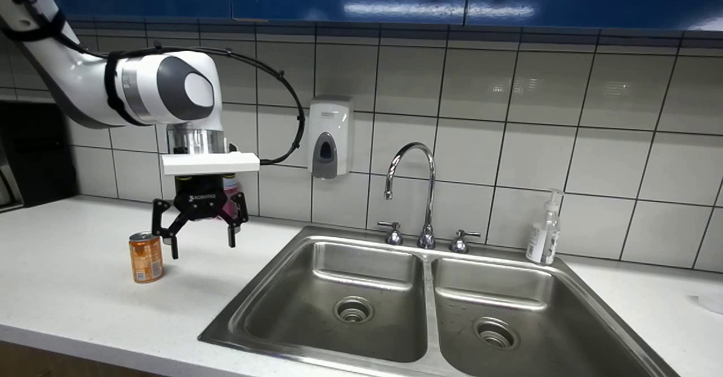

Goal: Put the can in the left sink

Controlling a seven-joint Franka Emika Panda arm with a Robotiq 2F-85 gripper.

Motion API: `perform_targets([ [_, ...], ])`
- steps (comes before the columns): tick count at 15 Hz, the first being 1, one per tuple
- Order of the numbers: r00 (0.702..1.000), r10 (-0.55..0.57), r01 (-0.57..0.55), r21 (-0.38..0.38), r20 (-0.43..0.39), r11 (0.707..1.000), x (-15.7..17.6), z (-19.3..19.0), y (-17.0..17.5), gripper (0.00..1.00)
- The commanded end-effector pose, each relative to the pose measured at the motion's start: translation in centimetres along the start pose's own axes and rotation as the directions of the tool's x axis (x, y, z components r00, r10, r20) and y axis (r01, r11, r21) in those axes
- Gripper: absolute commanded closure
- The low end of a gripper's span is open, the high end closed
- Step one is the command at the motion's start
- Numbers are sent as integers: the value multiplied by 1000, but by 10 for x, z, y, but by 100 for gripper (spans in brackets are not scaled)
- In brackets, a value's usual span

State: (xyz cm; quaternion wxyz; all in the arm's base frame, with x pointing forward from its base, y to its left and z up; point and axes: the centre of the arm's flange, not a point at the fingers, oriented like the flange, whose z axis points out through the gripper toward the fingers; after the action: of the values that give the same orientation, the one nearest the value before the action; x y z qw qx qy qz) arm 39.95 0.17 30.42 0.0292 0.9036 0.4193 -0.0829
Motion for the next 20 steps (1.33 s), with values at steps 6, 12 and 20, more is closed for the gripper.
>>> perform_targets([
  [6, 948, -299, 293, -67, -111, 954, 35, -33, -36, 0],
  [12, 915, -391, 387, -52, -101, 920, 70, -40, -65, 0],
  [20, 903, -425, 423, -42, -64, 905, 120, -31, -84, 0],
])
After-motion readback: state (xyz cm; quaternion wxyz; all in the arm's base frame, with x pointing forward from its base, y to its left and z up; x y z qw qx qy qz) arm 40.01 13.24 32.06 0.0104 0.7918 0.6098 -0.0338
